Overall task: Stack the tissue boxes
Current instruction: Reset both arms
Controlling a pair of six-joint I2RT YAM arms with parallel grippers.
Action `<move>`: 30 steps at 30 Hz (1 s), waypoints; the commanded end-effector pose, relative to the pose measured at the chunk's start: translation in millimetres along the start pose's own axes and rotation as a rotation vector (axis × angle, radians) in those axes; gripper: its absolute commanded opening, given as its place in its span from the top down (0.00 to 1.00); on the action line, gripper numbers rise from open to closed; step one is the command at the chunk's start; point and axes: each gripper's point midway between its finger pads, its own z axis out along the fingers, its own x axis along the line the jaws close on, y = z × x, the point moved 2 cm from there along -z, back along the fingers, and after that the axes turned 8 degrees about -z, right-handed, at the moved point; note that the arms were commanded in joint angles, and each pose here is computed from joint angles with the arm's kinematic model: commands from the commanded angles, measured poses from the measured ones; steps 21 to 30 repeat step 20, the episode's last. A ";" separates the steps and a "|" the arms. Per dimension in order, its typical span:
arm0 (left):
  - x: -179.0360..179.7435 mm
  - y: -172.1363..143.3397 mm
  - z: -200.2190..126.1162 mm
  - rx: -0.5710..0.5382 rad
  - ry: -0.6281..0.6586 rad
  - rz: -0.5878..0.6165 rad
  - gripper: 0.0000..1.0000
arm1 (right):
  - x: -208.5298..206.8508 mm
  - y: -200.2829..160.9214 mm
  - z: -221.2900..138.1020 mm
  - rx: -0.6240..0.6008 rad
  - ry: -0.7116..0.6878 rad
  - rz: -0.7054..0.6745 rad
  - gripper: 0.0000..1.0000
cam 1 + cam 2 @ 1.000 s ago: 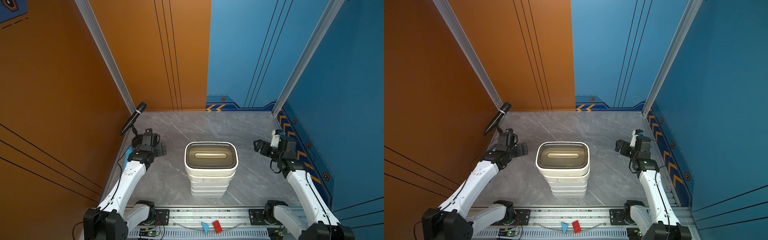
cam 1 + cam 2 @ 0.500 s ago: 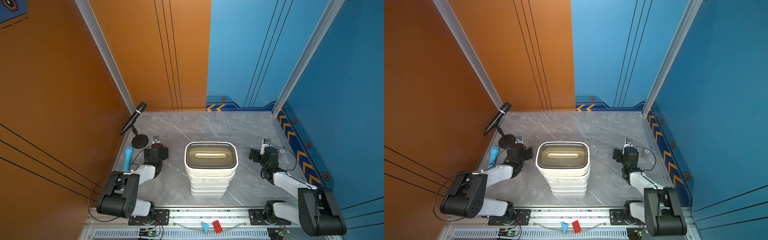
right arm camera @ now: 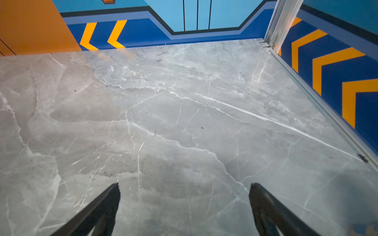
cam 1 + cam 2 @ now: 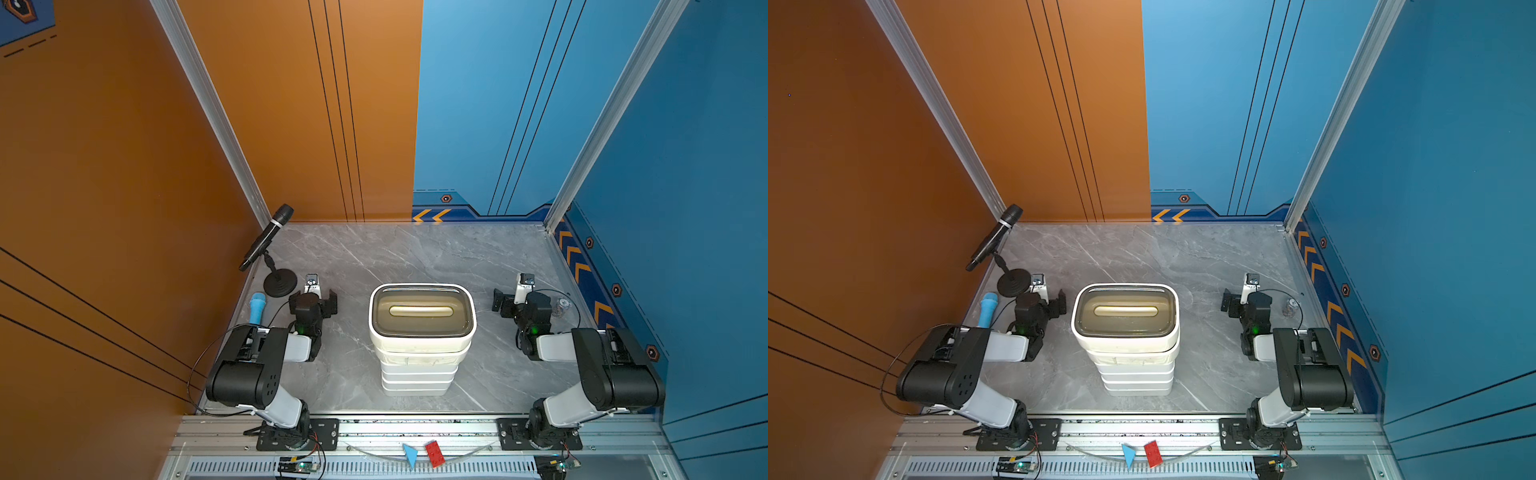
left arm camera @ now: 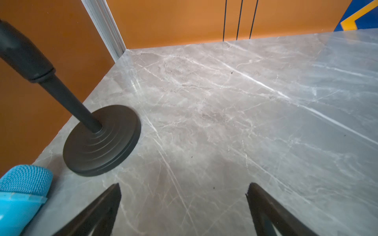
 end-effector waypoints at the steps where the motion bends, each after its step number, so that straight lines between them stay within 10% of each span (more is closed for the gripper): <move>1: -3.8 9.7 2.3 -0.030 -0.030 -0.008 0.02 | 0.6 12.2 -0.9 -0.049 -0.035 -0.026 0.00; 30: -3.1 9.8 3.5 -0.027 -0.037 -0.014 0.02 | -7.1 10.8 0.9 -0.015 -0.106 -0.019 0.00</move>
